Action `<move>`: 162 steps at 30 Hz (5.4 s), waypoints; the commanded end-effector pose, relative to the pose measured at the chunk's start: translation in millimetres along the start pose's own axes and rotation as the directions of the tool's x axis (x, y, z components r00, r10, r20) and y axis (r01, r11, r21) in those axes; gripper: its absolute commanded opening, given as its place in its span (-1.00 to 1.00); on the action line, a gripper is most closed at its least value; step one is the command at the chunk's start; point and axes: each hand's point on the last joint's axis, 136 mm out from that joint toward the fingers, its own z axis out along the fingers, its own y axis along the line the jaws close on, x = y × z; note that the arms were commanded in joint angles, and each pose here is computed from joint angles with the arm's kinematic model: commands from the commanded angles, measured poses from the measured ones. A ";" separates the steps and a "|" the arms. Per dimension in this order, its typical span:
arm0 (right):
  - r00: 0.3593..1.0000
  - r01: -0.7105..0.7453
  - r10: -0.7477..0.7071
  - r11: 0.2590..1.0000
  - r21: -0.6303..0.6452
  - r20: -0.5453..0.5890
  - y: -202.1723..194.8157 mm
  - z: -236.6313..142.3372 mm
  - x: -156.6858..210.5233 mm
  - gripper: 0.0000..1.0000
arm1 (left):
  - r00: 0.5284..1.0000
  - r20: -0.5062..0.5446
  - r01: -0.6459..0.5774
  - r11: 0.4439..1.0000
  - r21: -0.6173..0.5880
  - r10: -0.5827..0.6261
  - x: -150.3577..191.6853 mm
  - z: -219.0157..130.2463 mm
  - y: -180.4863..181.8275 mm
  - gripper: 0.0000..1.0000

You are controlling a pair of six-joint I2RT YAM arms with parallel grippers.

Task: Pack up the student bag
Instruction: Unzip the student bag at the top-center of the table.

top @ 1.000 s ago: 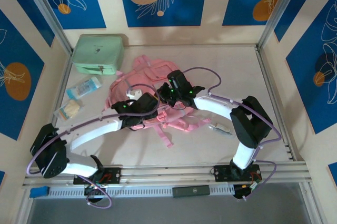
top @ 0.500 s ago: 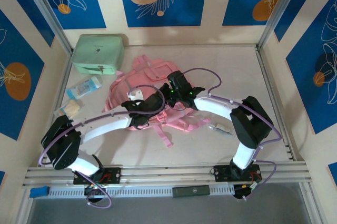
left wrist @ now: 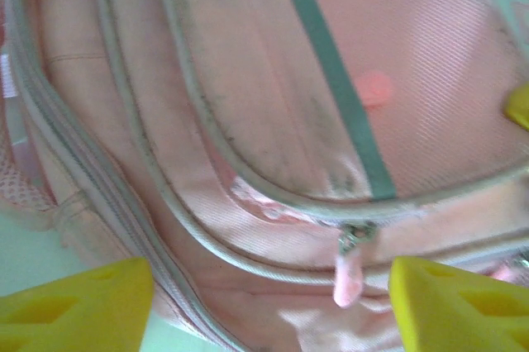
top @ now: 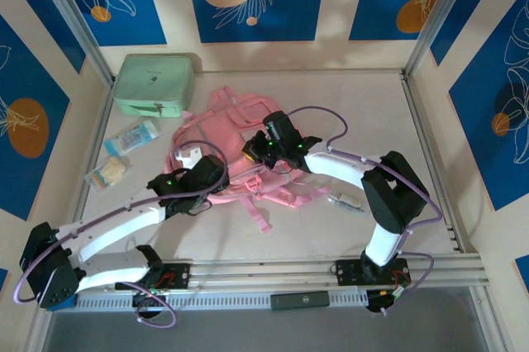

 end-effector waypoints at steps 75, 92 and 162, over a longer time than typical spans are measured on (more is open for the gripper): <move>0.976 0.182 -0.179 0.983 0.007 -0.127 3.2 -58.2 -58.7 -0.03 | 0.956 -0.153 -0.208 0.945 0.253 0.251 22.9 18.1 -92.1 -1.00; 0.993 0.060 -0.057 0.998 0.022 -0.105 -2.2 -21.6 2.4 -0.71 | 0.955 -0.167 -0.190 0.938 0.288 0.245 26.9 20.8 -98.6 -1.00; 0.941 0.281 -0.280 0.959 -0.023 -0.191 -32.1 -95.6 -84.1 -1.00 | 0.859 -0.301 -0.377 0.910 0.174 0.414 54.9 7.2 10.2 -1.00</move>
